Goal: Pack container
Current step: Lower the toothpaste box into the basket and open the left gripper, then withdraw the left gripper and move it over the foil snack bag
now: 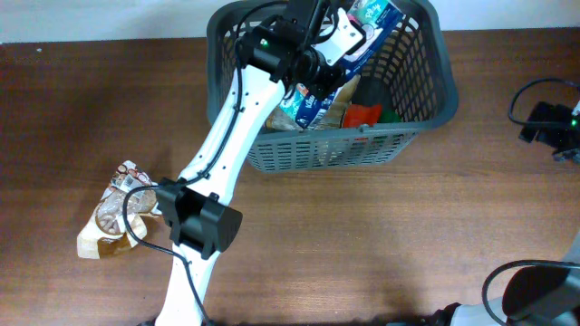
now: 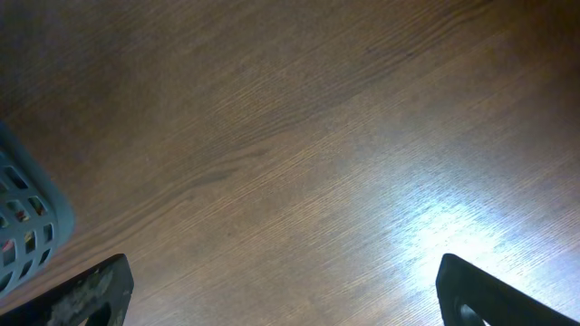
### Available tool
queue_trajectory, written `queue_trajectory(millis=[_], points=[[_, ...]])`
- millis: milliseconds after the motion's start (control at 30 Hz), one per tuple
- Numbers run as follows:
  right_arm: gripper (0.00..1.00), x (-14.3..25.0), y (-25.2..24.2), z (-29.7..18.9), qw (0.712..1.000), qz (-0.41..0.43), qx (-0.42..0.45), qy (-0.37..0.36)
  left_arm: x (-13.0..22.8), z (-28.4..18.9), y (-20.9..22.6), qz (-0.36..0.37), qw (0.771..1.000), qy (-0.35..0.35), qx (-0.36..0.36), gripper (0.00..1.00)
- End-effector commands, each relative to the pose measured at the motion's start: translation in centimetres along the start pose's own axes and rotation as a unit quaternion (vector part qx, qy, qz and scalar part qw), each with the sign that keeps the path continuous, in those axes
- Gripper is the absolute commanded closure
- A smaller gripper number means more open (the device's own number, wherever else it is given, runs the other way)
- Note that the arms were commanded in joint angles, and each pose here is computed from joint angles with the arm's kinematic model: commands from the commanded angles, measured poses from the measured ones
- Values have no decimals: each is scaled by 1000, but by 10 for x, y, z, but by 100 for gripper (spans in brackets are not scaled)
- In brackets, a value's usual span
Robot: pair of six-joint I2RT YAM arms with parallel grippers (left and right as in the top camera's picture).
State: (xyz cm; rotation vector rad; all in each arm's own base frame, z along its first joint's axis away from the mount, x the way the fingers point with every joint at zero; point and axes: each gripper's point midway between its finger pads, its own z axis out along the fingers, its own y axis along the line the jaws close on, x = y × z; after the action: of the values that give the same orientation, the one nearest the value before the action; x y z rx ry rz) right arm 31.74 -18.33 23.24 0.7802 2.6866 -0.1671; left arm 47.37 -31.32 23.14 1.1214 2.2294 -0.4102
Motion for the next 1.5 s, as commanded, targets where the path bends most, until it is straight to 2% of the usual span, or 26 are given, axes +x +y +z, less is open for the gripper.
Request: queue_trajectory(millis=[0,133,200,333,533,633,733,800,867,1000,1133,1333,1467], points=[[1,0,-2,2,1000,7,0,2,3,-1,8,4,1000,-2,0,59],[1,0,-2,2,1000,7,0,2,6,-2,15,1,1000,3,-10,46],[1,0,-2,2,1000,7,0,2,7,-2,17,-1,1000,7,-15,33],[1,0,-2,2,1000,7,0,2,10,-3,17,-2,1000,11,-14,25],[1,0,-2,2,1000,7,0,2,5,-10,18,-6,1000,3,-19,18],[1,0,-2,2,1000,7,0,2,-11,-37,21,-12,999,-27,-33,17],[1,0,-2,2,1000,7,0,2,-33,-82,26,-4,996,-72,-56,13],[1,0,-2,2,1000,7,0,2,-43,-117,35,-3,991,-98,-93,4],[1,0,-2,2,1000,7,0,2,-45,-152,50,-7,984,-111,-143,0],[1,0,-2,2,1000,7,0,2,-25,-211,79,-33,965,-97,-240,0],[1,0,-2,2,1000,7,0,2,9,-251,92,-69,954,-64,-283,0],[1,0,-2,2,1000,7,0,2,58,-300,109,-224,914,-57,-333,1],[1,0,-2,2,1000,7,0,2,104,-323,112,-329,874,-27,-356,0]])
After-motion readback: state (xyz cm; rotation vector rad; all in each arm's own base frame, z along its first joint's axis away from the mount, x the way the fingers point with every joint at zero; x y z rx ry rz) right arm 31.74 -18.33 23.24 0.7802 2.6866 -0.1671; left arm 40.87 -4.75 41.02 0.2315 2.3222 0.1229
